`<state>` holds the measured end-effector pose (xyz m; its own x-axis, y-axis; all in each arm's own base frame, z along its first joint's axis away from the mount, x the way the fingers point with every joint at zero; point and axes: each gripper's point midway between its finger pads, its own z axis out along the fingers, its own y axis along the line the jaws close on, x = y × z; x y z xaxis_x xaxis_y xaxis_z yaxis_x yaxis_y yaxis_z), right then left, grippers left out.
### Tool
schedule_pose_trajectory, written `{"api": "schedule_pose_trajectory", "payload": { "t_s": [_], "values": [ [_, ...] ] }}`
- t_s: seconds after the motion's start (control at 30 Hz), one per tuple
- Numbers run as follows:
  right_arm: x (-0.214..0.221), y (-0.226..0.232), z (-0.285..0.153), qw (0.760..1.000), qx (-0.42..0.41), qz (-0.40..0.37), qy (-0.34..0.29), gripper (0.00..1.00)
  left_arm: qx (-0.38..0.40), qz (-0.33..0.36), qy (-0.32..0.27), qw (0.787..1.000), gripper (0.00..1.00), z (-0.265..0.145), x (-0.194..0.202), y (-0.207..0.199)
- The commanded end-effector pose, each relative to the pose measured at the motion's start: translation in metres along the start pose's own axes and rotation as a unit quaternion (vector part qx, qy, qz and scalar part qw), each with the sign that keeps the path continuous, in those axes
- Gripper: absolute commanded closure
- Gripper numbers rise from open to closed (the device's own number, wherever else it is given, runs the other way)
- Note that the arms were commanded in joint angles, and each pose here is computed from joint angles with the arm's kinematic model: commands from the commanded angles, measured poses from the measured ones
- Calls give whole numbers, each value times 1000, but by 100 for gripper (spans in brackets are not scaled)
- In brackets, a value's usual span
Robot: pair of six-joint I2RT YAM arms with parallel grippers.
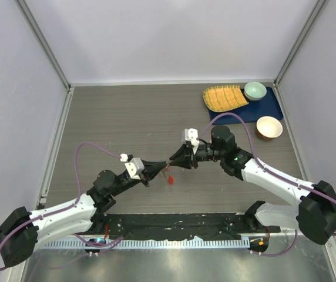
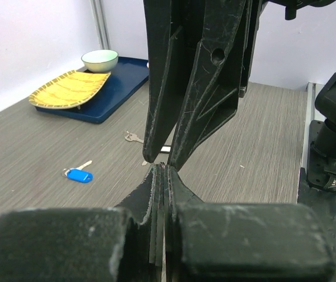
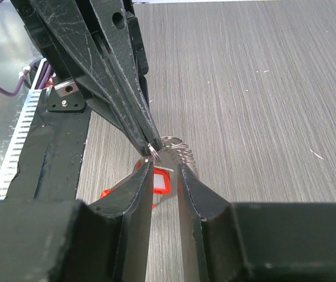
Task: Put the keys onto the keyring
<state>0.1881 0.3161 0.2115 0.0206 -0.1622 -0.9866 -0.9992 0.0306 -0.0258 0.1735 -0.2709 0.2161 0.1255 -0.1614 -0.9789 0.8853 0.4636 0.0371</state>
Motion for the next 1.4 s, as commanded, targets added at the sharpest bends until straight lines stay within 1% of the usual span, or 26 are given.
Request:
{"api": "schedule_pose_trajectory", "payload": {
  "t_s": [0.0,0.17,0.57,0.67,0.7,0.8,0.83,0.9,0.93,0.97,1.0,1.03,1.1,1.13,1.17,1.2,1.23,1.37],
  "values": [
    [-21,-1,3,999,-18,-24,-20,72,11,15,-65,998,100,9,-43,-2],
    [-21,-2,5,999,-20,-24,-21,73,15,14,-68,997,100,10,-45,-4],
    [-23,6,8,998,-46,-15,-32,84,20,13,-76,997,100,10,-49,-6],
    [-24,7,7,998,-48,-15,-33,88,21,13,-77,997,100,10,-50,-6],
    [-24,7,7,998,-49,-16,-34,93,21,13,-77,997,100,10,-50,-6],
    [-26,6,7,998,-44,-18,-34,99,20,11,-74,997,100,9,-48,-6],
    [-24,6,6,999,-42,-14,-27,99,15,11,-76,997,100,9,-50,-4],
    [-25,-2,5,999,-22,-20,-18,99,9,9,-49,999,92,7,-40,-2],
    [-20,-4,3,1000,-14,-21,-4,99,-3,12,-54,998,89,5,-50,2],
    [-23,-9,2,1000,-3,-29,1,99,-13,13,-7,1000,82,1,-32,5],
    [-22,-14,1,999,12,-34,10,99,-23,15,6,1000,80,-2,-30,9],
    [-19,-16,-1,999,20,-42,24,99,-44,13,45,998,74,-7,-21,16],
    [-21,-25,-3,997,45,-55,39,99,-59,33,54,996,71,-11,-35,22],
    [-14,-25,-4,995,48,-59,60,99,-67,32,93,993,69,-18,-21,25],
    [-20,-29,-5,994,56,-70,64,99,-73,37,102,991,68,-20,-22,27],
    [-17,-36,-7,991,75,-78,80,99,-73,40,106,991,67,-20,-27,28],
    [-18,-35,-6,988,73,-92,96,99,-73,38,126,989,66,-23,-20,28],
    [-20,-40,-4,976,92,-132,147,99,-69,44,161,984,64,-20,-9,29]
  ]
}}
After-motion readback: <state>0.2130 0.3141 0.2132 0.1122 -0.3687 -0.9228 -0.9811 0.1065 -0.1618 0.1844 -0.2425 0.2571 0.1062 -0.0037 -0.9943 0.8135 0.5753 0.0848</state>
